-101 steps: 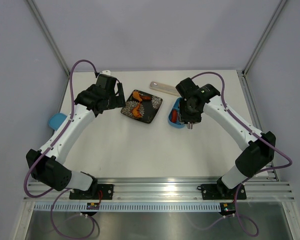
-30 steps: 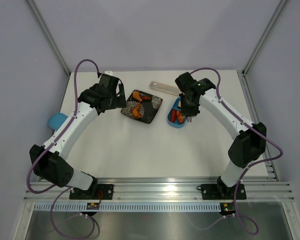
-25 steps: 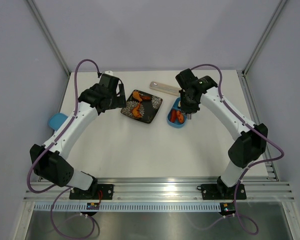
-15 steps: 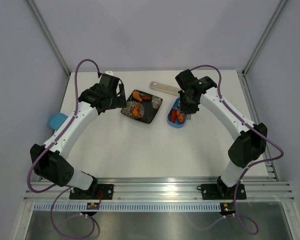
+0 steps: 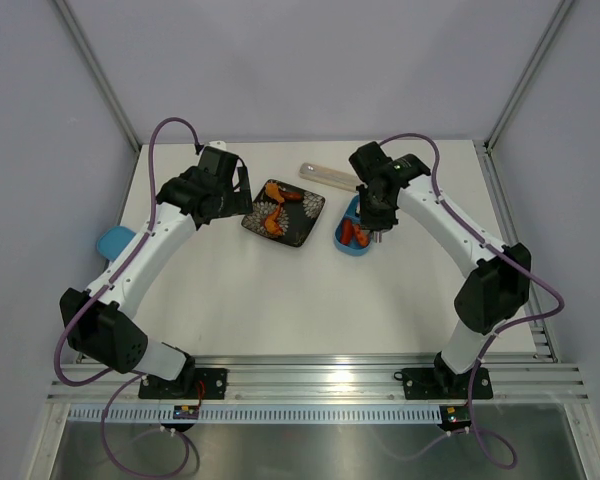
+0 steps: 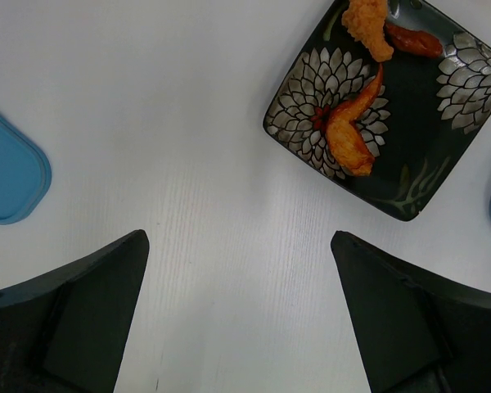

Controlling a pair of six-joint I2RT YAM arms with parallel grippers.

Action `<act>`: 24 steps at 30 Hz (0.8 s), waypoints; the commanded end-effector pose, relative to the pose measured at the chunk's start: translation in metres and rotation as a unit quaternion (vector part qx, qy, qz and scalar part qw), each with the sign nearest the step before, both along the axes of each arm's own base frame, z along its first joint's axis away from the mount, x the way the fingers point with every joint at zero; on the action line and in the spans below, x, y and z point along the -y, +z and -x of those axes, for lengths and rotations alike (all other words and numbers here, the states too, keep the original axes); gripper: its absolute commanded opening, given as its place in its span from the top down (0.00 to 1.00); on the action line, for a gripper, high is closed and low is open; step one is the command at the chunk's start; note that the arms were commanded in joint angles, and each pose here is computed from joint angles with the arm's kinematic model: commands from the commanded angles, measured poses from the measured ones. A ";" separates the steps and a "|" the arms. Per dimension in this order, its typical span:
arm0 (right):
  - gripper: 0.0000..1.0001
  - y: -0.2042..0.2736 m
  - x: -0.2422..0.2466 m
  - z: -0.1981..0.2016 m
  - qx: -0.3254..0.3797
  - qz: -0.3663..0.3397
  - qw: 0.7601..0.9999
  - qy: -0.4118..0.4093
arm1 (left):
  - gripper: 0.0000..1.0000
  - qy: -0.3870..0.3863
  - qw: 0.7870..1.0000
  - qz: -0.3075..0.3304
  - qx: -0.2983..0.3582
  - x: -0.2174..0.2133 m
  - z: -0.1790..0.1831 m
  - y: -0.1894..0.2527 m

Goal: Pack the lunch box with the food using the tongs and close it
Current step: Place the fake food in the packing box, then place the clamp at the center of the board.

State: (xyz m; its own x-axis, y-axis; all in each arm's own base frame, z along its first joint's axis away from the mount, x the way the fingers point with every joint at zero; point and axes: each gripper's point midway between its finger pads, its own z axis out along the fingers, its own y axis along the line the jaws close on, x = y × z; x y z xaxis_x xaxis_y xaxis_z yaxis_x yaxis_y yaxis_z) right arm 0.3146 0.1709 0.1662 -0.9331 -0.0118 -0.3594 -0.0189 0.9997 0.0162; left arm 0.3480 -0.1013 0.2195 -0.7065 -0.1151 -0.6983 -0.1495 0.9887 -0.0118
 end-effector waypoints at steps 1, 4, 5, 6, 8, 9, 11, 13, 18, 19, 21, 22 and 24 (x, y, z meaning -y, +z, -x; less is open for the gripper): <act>0.96 0.042 0.000 -0.012 0.052 -0.012 0.999 0.002 | 0.01 0.004 0.999 0.006 0.038 0.001 -0.014 0.022; 0.96 0.059 0.005 -0.019 0.081 -0.007 0.997 -0.007 | 0.01 0.004 0.999 0.006 0.040 0.001 -0.015 0.023; 0.96 0.062 0.006 -0.021 0.086 -0.004 0.996 -0.010 | 0.01 0.004 0.999 0.007 0.040 0.001 -0.015 0.023; 0.96 0.064 0.008 -0.022 0.091 -0.001 0.996 -0.013 | 0.01 0.002 0.999 0.007 0.040 0.002 -0.014 0.023; 0.95 0.063 0.015 -0.024 0.096 0.010 0.995 -0.024 | 0.01 0.004 0.999 0.006 0.037 0.001 -0.014 0.022; 0.96 0.063 0.018 -0.025 0.099 0.012 0.995 -0.030 | 0.01 0.005 0.999 0.005 0.038 0.000 -0.013 0.022; 0.96 0.060 0.033 -0.028 0.102 0.026 0.993 -0.053 | 0.01 0.005 0.999 0.005 0.040 0.000 -0.012 0.023; 0.95 0.060 0.050 -0.033 0.115 0.024 0.990 -0.082 | 0.01 0.007 0.999 0.003 0.039 -0.002 -0.011 0.022; 0.95 0.058 0.086 -0.042 0.153 0.042 0.978 -0.135 | 0.01 0.006 0.999 0.004 0.038 -0.002 -0.009 0.020; 0.95 0.055 0.094 -0.045 0.161 0.050 0.975 -0.146 | 0.01 0.005 0.999 0.005 0.039 -0.001 -0.010 0.021; 0.95 0.044 0.113 -0.054 0.175 0.054 0.967 -0.175 | 0.01 0.003 0.999 0.007 0.037 0.000 -0.010 0.020; 0.95 0.041 0.123 -0.058 0.186 0.062 0.962 -0.191 | 0.01 0.002 0.999 0.009 0.038 0.001 -0.010 0.019; 0.95 0.026 0.140 -0.071 0.212 0.069 0.951 -0.213 | 0.01 0.000 0.999 0.011 0.037 0.002 -0.011 0.019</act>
